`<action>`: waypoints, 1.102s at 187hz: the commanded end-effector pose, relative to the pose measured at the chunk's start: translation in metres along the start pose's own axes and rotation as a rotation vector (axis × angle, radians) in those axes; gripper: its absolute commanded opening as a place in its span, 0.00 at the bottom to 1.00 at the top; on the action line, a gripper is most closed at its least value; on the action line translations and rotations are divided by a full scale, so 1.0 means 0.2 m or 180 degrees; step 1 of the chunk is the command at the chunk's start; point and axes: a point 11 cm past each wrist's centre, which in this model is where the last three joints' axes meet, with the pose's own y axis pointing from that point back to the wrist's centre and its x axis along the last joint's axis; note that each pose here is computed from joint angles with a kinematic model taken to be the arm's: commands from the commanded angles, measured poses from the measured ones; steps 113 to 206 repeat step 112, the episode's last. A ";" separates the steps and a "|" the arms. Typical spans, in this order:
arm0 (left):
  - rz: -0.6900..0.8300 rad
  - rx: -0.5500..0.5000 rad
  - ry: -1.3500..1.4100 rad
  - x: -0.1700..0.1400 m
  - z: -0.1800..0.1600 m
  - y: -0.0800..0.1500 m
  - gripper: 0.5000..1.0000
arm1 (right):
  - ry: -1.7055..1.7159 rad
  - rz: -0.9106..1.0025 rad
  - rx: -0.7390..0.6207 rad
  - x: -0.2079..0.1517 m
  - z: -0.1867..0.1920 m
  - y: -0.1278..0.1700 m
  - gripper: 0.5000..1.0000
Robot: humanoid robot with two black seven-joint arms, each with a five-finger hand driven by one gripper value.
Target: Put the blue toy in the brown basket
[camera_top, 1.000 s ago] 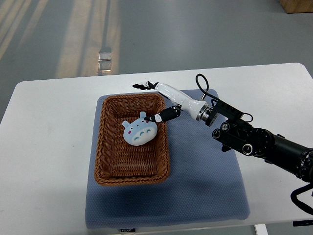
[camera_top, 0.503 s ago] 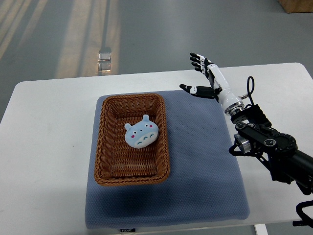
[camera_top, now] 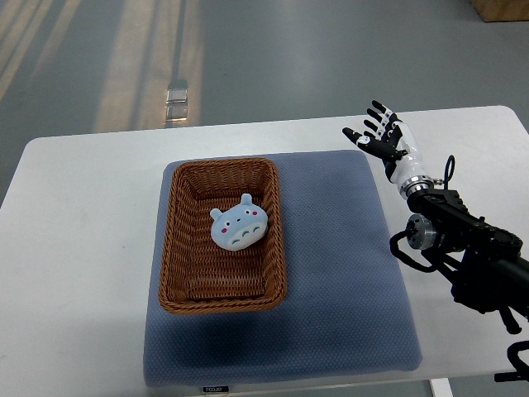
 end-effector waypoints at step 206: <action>0.0001 -0.0006 0.0010 0.00 0.00 0.00 1.00 | -0.0218 -0.0289 -0.0186 0.04 -0.05 -0.05 0.82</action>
